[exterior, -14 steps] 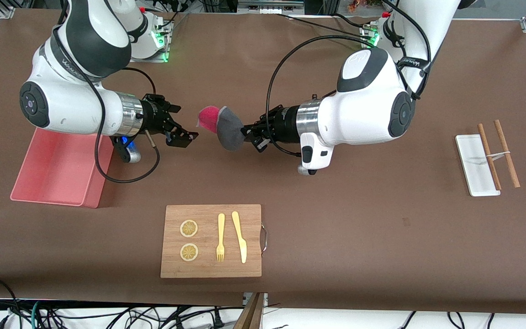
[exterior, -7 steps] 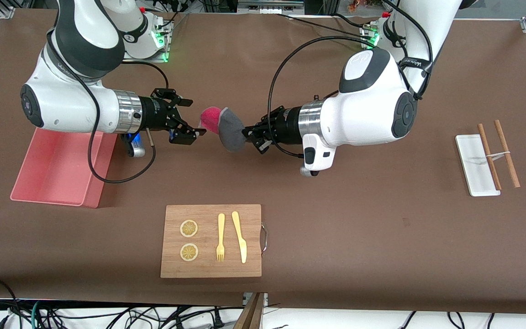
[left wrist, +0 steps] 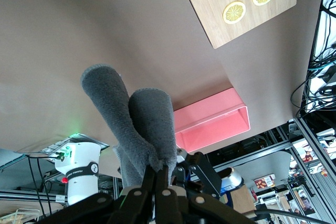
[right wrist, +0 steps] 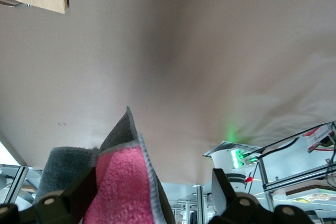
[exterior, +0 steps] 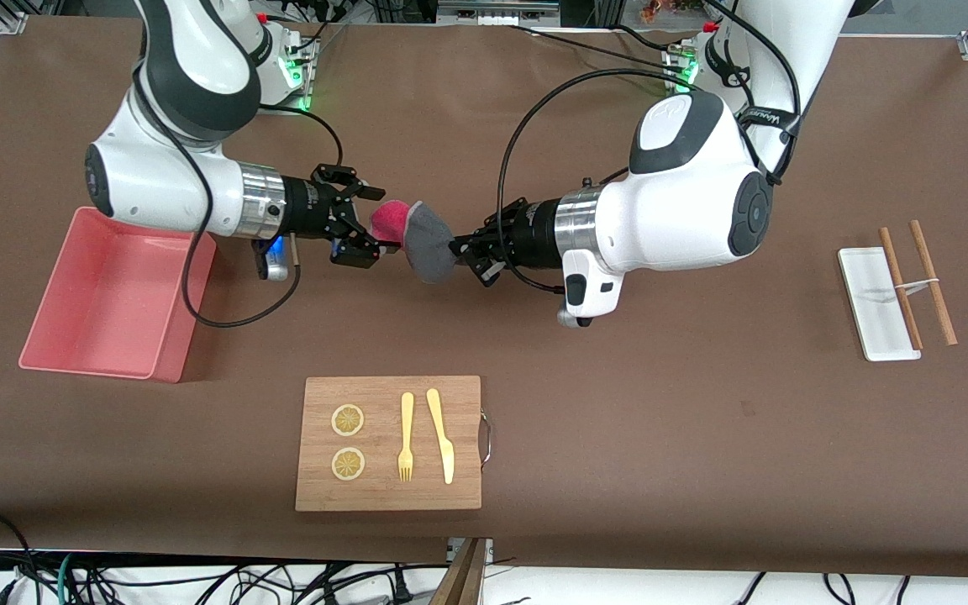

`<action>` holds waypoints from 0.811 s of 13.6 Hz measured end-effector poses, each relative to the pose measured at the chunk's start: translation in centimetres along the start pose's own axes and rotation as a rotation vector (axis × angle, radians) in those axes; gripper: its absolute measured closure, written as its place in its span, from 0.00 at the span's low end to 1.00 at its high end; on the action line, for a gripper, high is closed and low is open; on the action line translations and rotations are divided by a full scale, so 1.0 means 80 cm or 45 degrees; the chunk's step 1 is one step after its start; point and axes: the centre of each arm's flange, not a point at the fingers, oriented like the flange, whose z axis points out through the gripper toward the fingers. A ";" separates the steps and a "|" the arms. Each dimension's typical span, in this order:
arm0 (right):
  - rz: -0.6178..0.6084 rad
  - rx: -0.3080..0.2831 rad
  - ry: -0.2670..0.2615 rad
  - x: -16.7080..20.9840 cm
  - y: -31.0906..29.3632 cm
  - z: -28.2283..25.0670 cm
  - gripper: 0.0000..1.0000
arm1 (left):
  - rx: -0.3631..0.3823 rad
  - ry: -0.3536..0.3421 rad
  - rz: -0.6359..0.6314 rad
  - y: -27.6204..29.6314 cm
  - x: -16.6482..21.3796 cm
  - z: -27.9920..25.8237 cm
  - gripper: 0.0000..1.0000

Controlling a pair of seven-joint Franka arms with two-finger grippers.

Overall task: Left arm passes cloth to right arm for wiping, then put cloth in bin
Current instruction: 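Grasp the cloth with the right gripper from the left gripper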

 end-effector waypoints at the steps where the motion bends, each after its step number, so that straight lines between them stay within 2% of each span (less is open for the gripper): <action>1: 0.009 0.012 -0.011 -0.001 0.000 0.004 0.21 | 0.000 0.000 0.000 0.000 0.000 0.000 0.97; 5: 0.024 0.025 -0.032 0.000 0.000 0.004 0.68 | -0.001 0.000 -0.001 0.000 0.001 -0.001 0.97; 6: 0.024 0.027 -0.033 0.000 -0.001 0.004 0.81 | -0.003 0.001 -0.003 0.000 0.002 -0.002 0.91; 8: 0.023 0.029 -0.033 0.000 -0.001 0.003 0.98 | -0.008 0.002 -0.006 0.001 0.005 -0.006 0.74; 9: 0.020 0.031 -0.033 0.000 -0.001 0.002 0.98 | -0.010 0.003 -0.007 0.001 0.005 -0.007 0.67; 10: 0.009 0.032 -0.032 0.000 -0.002 0.002 0.98 | -0.011 0.003 -0.007 0.001 0.006 -0.007 0.67; 11: -0.019 0.032 -0.031 0.000 -0.002 0.002 0.98 | -0.011 0.003 -0.007 0.002 0.006 -0.008 0.60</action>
